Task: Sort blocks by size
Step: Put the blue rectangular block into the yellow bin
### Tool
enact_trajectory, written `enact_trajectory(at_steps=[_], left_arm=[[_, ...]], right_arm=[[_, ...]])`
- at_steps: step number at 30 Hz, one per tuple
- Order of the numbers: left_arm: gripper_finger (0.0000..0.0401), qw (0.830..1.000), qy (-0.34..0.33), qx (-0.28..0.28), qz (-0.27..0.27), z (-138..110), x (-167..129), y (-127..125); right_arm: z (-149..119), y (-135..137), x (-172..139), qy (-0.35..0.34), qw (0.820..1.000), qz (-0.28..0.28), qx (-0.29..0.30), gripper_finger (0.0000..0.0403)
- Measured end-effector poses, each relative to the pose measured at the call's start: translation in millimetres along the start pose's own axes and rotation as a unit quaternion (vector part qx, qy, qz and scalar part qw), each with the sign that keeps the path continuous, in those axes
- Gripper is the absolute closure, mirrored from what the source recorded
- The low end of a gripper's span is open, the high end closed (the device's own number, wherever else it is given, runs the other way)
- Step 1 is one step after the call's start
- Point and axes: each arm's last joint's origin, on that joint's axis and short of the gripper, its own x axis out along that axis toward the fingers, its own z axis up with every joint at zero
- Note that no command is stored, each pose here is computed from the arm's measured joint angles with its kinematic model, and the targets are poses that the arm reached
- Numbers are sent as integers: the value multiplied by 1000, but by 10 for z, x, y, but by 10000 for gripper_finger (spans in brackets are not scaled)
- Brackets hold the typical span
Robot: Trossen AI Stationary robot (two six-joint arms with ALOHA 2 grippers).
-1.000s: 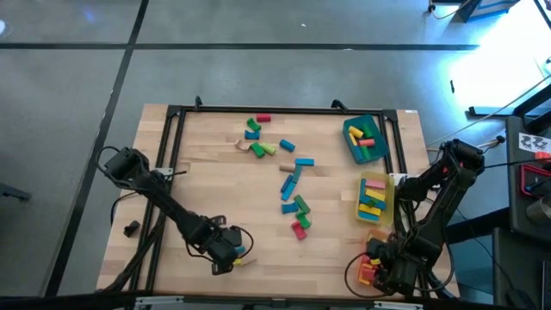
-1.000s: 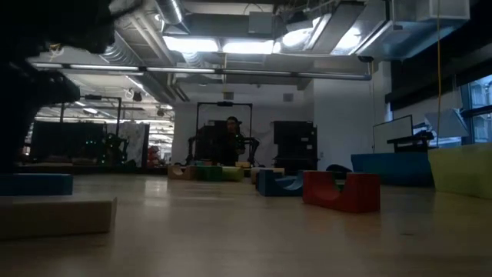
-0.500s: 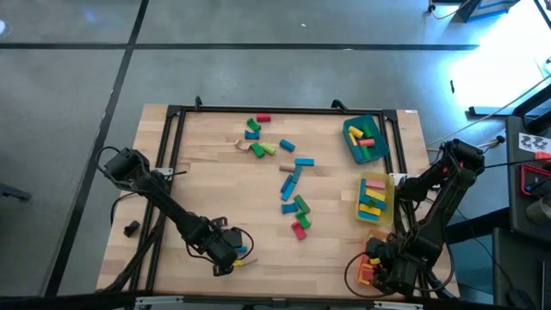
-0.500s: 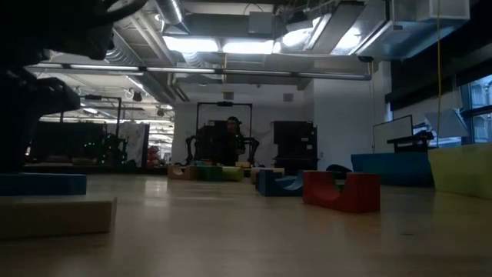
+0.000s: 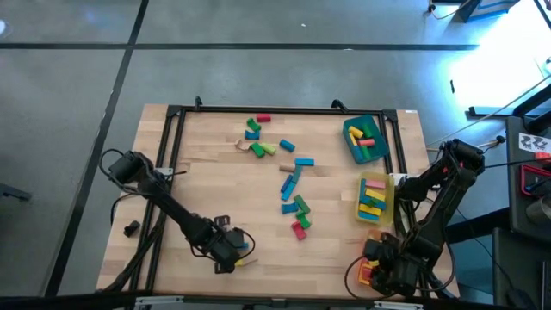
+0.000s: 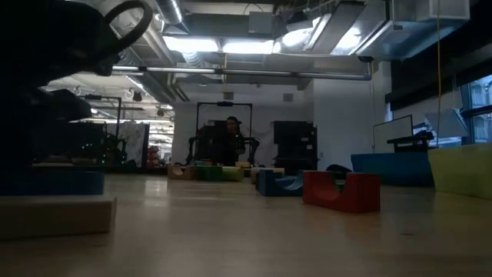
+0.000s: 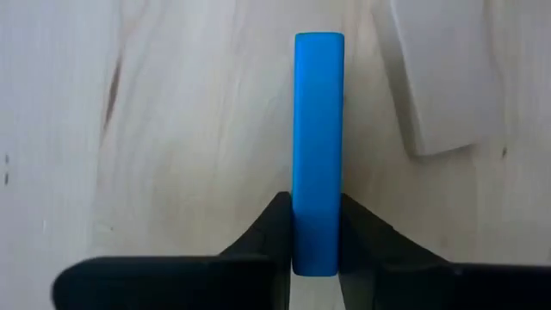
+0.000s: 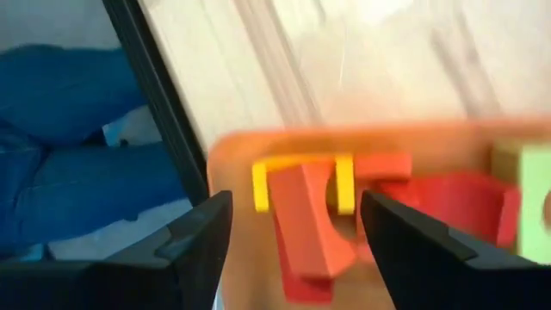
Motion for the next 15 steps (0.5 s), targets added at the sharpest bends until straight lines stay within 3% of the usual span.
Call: enact_trajectory(at_steps=[5, 10, 15], left_arm=[[362, 998, -37, -43, -7, 238, -76, 90], [359, 993, -110, 10, -44, 597, -165, 124], [358, 967, -236, 62, -71, 987, -228, 250]], right_arm=[[45, -3, -6, -77, 996, -7, -40, 146], [222, -25, -21, -235, 968, -46, -78, 146], [504, -81, -26, -320, 939, -96, -82, 146]])
